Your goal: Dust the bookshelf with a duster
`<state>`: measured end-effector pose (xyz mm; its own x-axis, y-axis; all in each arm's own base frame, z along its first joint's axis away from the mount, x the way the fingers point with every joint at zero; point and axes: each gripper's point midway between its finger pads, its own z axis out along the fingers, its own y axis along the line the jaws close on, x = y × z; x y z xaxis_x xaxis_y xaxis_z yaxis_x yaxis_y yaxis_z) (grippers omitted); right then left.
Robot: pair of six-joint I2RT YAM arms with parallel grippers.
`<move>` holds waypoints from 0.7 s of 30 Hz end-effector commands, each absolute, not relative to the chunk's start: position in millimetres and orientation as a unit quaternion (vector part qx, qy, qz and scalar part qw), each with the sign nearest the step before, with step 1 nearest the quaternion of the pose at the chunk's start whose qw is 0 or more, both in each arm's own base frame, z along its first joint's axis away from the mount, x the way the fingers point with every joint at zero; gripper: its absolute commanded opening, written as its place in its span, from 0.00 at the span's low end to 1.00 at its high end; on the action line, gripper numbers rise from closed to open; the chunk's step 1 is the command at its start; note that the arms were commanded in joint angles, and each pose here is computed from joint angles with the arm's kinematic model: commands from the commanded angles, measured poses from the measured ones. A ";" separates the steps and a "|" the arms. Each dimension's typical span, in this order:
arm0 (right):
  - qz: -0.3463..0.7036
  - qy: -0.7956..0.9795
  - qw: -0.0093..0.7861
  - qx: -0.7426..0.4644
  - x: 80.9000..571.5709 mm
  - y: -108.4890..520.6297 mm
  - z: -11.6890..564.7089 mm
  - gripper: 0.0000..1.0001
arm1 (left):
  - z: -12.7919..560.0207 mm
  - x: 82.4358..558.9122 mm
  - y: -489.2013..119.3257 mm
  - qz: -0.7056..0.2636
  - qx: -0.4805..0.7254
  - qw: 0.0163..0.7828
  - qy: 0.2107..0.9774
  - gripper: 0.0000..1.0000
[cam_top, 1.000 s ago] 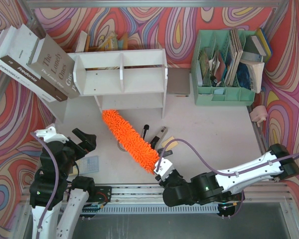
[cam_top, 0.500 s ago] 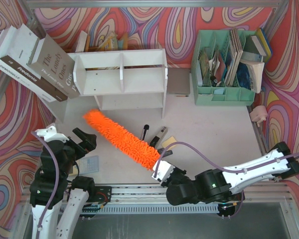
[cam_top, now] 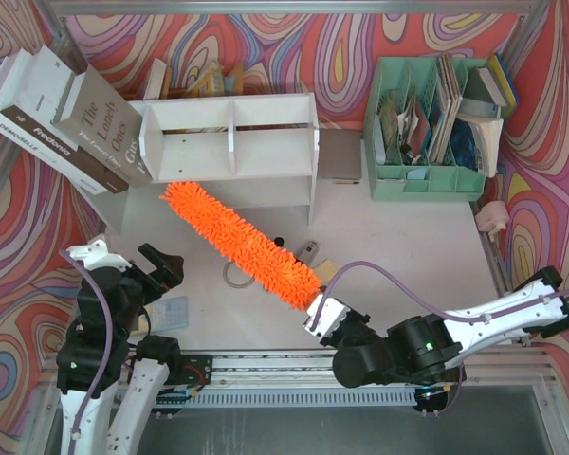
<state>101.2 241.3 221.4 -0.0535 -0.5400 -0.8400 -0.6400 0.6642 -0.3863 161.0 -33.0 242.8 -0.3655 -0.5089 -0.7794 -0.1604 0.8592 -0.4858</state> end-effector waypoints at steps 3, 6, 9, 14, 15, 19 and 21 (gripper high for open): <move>0.053 0.710 0.616 -0.337 118.4 225.8 270.7 0.00 | 239.4 163.9 -31.5 -0.159 -0.206 0.524 0.811 0.98; 0.074 0.706 0.618 -0.337 116.2 230.2 271.6 0.00 | 239.4 163.9 -31.5 -0.159 -0.206 0.523 0.811 0.98; 0.075 0.713 0.606 -0.344 112.7 234.1 255.1 0.00 | 239.5 164.1 -31.6 -0.159 -0.206 0.523 0.811 0.98; 0.062 0.746 0.553 -0.365 101.4 235.7 209.5 0.00 | 238.4 164.5 -31.3 -0.158 -0.206 0.521 0.813 0.98; 0.064 0.750 0.545 -0.369 99.0 237.2 202.9 0.00 | 238.2 164.5 -31.4 -0.158 -0.206 0.521 0.813 0.98; 0.071 0.760 0.523 -0.378 91.9 243.2 182.9 0.00 | 237.9 164.8 -31.5 -0.157 -0.207 0.519 0.814 0.98; 0.073 0.762 0.517 -0.383 89.1 246.4 176.7 0.00 | 237.9 164.4 -31.0 -0.157 -0.208 0.520 0.814 0.98</move>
<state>94.0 243.8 187.9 -0.1267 -0.5260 -0.8410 -0.6536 0.6820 -0.3281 162.1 -33.1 241.5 -0.3721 -0.5078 -0.7770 -0.1649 0.8599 -0.4830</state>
